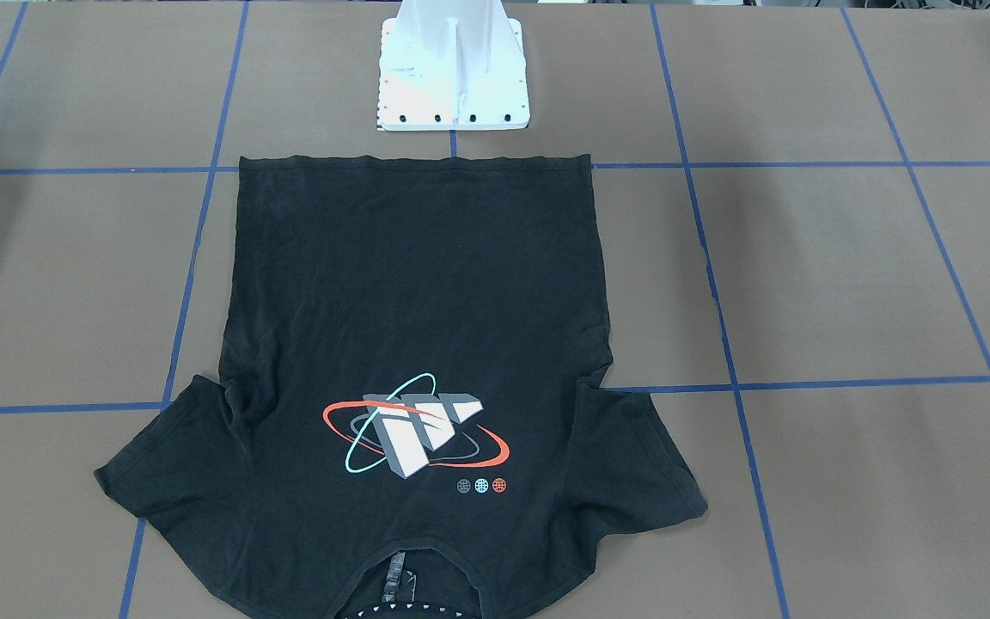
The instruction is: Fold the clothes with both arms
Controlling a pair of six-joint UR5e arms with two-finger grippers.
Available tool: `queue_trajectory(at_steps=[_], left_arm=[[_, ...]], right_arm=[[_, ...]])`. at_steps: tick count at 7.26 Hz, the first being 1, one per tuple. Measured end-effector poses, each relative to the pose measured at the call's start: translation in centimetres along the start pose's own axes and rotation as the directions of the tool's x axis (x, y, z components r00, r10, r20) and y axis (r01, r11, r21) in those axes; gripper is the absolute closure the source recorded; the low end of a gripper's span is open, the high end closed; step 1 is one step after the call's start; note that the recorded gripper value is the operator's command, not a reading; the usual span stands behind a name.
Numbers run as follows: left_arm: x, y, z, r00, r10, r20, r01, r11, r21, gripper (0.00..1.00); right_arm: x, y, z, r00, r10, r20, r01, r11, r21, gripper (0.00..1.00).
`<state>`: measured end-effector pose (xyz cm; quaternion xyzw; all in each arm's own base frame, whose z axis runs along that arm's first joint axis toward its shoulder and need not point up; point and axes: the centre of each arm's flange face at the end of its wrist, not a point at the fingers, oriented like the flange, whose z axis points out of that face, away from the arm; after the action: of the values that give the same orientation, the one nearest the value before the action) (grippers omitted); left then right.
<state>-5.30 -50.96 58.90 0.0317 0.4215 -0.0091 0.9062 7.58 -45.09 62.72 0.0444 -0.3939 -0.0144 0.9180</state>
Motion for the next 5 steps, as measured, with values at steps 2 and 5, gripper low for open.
queue_trajectory(at_steps=[2, 5], left_arm=[[4.7, -5.0, -3.4, 0.995, 0.099, 0.003, -0.099, 0.992, 0.075, 0.0], [10.2, -8.8, -1.7, 0.962, 0.272, 0.016, -0.272, 0.954, 0.128, 0.0]], right_arm=[[-5.1, -5.1, 0.8, 0.997, -0.08, 0.009, 0.08, 0.997, -0.008, 0.0], [-15.4, -14.9, 2.9, 0.989, -0.143, 0.032, 0.144, 0.989, -0.017, 0.0]])
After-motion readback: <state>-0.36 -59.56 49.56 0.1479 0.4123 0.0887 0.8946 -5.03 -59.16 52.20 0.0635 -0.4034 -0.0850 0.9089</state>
